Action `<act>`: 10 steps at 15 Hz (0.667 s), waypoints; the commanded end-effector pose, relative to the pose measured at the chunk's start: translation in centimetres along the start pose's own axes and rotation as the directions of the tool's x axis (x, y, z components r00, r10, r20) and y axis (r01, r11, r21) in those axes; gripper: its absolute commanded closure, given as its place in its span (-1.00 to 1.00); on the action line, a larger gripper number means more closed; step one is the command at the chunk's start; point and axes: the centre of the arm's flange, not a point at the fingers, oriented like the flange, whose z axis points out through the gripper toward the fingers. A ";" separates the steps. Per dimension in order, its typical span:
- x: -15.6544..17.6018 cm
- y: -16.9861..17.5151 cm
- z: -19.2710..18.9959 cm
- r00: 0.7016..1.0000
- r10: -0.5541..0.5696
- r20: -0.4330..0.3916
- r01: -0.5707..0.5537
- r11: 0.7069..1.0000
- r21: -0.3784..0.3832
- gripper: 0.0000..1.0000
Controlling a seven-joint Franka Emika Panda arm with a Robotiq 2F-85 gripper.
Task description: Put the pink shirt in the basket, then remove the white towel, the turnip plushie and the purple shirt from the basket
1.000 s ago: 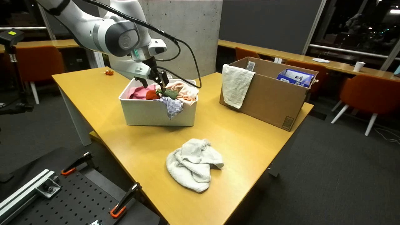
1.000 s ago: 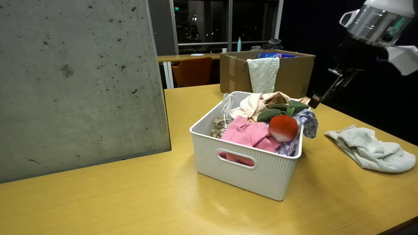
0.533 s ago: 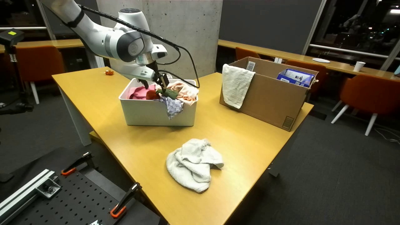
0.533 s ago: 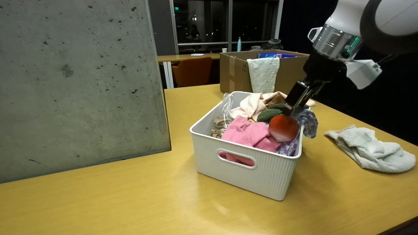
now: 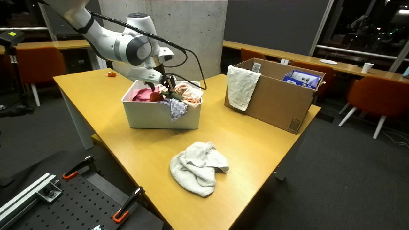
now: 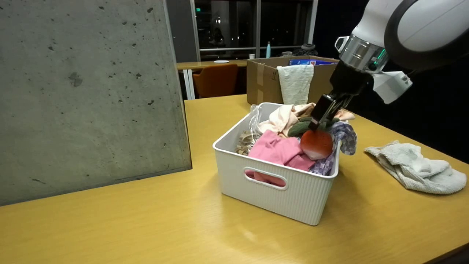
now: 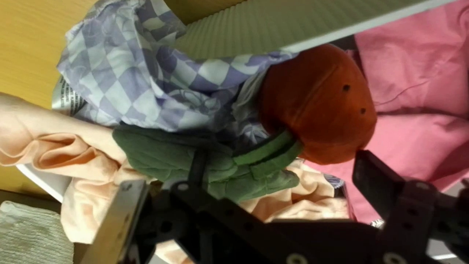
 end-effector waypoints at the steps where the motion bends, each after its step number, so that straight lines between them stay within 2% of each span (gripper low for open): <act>1: -0.3 -0.8 -0.6 1.000 -0.014 0.003 0.014 1.000 -0.019 -1.00; 4: -0.6 0.2 0.1 1.000 -0.005 0.009 0.005 1.000 -0.018 -1.00; 5: -0.7 0.4 0.3 1.000 -0.006 0.013 0.006 1.000 -0.025 -0.63; 10: -1.0 0.8 0.5 1.000 -0.004 0.019 0.004 0.999 -0.036 0.15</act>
